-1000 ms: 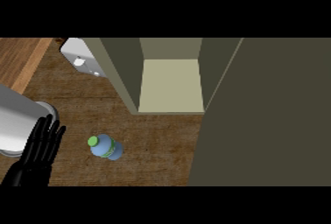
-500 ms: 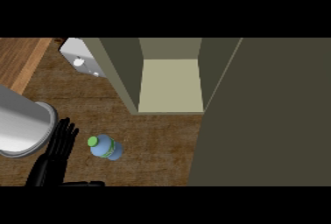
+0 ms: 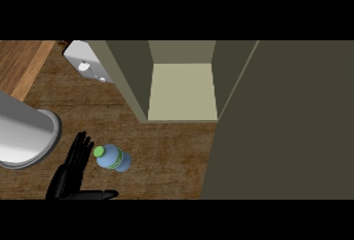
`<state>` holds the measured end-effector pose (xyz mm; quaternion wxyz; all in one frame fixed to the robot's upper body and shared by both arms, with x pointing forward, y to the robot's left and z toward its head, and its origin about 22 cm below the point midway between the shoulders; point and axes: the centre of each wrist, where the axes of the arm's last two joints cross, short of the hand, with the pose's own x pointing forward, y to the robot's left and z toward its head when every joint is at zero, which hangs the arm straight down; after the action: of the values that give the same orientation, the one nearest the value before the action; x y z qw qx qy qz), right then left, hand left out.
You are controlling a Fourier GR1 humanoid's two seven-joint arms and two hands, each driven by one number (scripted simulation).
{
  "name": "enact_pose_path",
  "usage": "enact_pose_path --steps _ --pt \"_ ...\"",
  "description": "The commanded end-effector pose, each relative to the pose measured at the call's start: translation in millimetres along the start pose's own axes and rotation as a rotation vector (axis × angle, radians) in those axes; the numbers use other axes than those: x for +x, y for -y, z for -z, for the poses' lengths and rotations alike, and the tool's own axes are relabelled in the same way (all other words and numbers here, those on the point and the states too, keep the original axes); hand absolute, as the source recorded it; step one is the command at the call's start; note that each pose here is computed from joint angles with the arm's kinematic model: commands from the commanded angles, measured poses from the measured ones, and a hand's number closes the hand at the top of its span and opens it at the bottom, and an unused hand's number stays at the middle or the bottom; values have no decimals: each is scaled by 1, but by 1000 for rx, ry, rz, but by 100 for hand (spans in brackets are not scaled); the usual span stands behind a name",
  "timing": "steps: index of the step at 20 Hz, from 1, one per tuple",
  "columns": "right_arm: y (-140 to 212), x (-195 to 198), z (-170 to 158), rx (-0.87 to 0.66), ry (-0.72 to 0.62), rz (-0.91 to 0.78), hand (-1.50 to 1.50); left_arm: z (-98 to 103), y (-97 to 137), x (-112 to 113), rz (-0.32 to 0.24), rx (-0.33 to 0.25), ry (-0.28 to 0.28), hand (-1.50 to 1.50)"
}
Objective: Pick up the bottled water, place it into the cabinet and close the cabinet
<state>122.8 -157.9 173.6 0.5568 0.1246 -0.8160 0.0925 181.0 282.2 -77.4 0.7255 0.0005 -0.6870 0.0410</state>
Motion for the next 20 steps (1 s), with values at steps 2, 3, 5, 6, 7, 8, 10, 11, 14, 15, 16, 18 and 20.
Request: enact_pose_path --steps 2,3,5,6,7,8,10,11,14,15,16,18,20 --pt "-6 20 -12 -60 59 -77 -150 1 2 -15 -17 -13 20 -150" --pt "13 19 -13 -57 67 -85 -150 7 -7 -37 -33 13 16 -150" --pt "-8 21 -24 -57 47 -64 -150 7 3 -32 -15 5 21 -150" --pt "-3 21 -10 -42 70 -64 -150 20 -6 -47 -31 21 38 -150" --pt "1 13 -9 -28 58 -95 -150 16 6 -54 -33 15 19 -150" --pt "-4 21 -18 -70 43 -72 -150 27 -17 -44 -63 24 36 -150" --pt "8 15 -5 -31 61 -83 -150 22 -6 -63 -30 37 54 -150" --pt "1 25 -25 -38 44 -71 -150 27 -3 -63 -42 30 61 -150" --pt "-8 16 -19 -56 44 -79 -150 19 -4 -72 -66 34 50 -150" --pt "2 23 -15 -51 54 -64 -150 40 -8 -72 -69 49 87 -150" --pt "-9 11 -13 -46 50 -87 -150 37 -5 -67 -80 44 83 -150" --pt "6 17 -16 -42 49 -99 -150 46 4 -70 -93 63 100 -150" --pt "1 13 -12 -47 56 -87 -150 64 21 -59 -101 58 123 -150"
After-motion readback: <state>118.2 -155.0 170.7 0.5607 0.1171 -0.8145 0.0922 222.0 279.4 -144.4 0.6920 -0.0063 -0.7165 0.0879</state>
